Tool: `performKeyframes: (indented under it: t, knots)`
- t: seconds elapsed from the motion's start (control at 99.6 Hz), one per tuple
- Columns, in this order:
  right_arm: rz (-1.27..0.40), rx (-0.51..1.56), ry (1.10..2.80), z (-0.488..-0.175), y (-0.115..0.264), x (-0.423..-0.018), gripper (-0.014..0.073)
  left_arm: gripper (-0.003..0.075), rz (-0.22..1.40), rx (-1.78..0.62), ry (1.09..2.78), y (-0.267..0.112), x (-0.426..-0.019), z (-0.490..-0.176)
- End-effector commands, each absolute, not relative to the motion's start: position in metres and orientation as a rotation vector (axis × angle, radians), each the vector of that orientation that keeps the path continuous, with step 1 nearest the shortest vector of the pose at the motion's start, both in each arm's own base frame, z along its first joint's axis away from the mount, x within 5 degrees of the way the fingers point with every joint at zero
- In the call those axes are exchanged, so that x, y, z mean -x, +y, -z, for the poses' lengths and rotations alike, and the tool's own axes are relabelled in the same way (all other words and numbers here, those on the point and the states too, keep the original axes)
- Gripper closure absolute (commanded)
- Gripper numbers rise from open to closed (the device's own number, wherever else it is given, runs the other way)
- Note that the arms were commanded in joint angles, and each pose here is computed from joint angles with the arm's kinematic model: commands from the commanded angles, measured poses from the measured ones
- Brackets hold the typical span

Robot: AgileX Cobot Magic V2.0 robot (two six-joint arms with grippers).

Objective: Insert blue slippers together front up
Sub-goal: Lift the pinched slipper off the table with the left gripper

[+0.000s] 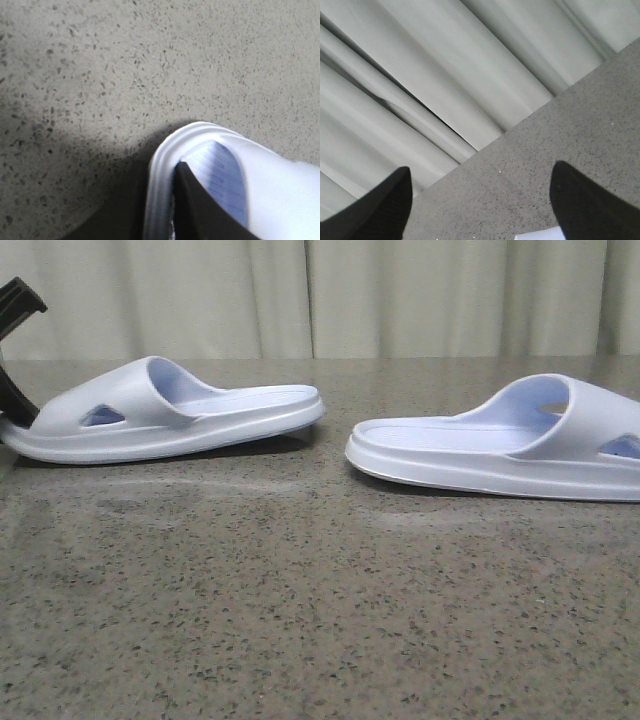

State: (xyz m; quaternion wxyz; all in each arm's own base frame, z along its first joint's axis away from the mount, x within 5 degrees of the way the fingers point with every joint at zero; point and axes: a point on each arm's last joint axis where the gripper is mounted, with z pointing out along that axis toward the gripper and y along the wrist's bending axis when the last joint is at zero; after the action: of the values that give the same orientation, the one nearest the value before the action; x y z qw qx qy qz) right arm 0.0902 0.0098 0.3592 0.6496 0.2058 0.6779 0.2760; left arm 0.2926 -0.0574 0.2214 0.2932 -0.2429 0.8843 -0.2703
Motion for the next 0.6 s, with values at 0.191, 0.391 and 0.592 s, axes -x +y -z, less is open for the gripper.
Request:
performKeyframes:
  t: [0.191, 0.391, 0.592]
  knots:
    - [-0.61, -0.474, 1.443, -0.375, 0.006, -0.09, 0.0097, 0.0703, 0.713, 0.527, 2.353, -0.062, -0.292, -0.23]
    - [-0.61, -0.474, 1.443, -0.375, 0.006, -0.09, 0.0097, 0.0703, 0.76, 0.511, 2.331, -0.064, -0.289, -0.238]
    - [-0.61, -0.474, 1.443, -0.375, 0.006, -0.09, 0.0097, 0.0703, 0.824, 0.477, 2.277, -0.066, -0.281, -0.256]
